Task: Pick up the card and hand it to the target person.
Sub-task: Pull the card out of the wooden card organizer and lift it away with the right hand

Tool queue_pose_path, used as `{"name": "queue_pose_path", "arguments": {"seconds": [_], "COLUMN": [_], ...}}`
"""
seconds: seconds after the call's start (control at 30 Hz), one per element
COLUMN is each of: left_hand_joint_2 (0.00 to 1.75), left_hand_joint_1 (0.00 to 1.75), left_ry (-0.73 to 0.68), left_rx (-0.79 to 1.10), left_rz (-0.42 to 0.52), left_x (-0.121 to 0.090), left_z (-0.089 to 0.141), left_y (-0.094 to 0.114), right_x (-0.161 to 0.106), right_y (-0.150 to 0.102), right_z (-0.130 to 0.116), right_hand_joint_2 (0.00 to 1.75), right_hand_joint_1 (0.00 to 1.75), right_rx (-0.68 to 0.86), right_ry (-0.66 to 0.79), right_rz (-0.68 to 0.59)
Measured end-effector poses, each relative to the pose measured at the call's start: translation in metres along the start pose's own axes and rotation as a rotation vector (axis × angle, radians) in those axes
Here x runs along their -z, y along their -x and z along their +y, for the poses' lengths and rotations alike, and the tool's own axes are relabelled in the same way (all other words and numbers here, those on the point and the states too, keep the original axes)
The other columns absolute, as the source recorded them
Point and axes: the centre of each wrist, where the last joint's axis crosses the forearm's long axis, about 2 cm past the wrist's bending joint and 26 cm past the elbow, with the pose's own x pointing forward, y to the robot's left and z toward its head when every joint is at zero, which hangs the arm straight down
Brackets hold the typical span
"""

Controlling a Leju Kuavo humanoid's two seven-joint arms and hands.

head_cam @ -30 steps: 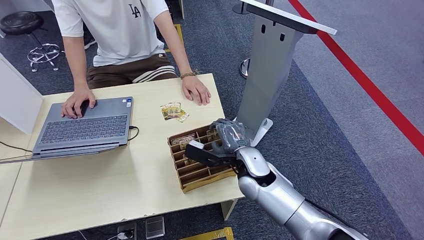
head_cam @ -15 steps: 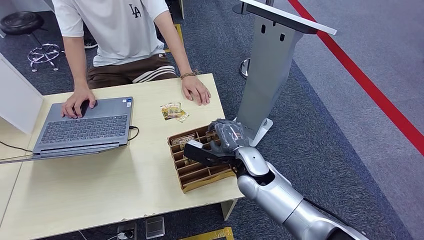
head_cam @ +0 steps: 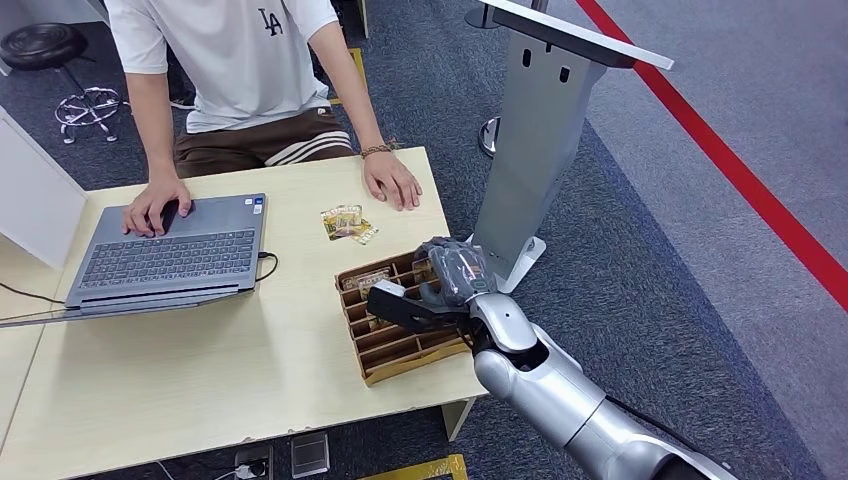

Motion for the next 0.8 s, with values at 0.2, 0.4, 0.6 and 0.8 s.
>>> {"name": "queue_pose_path", "arguments": {"seconds": [0.2,0.4,0.6,0.8], "left_hand_joint_2": [1.75,1.75,1.75,1.75], "left_hand_joint_1": [0.0,0.0,0.0,0.0], "left_ry": [-0.002,-0.003,-0.004,-0.003], "left_rx": [0.003,0.005,0.006,0.007], "left_rz": [-0.002,-0.001,0.0,0.001], "left_x": [0.0001,0.0002,0.0002,0.0002], "left_z": [0.0002,0.0002,0.0002,0.0001], "left_y": [-0.001,-0.0017,-0.0019,-0.0019], "right_x": [0.0,-0.0001,0.0,-0.0002], "right_y": [0.0003,0.0003,0.0003,0.0005], "right_z": [0.0006,0.0006,0.0005,0.0015], "right_hand_joint_2": [1.75,1.75,1.75,1.75], "right_hand_joint_1": [0.75,0.81,1.13,1.43], "right_rx": [-0.002,-0.004,-0.006,-0.006], "right_ry": [-0.001,0.0,0.002,0.0], "right_rz": [0.003,0.003,0.003,0.004]}}
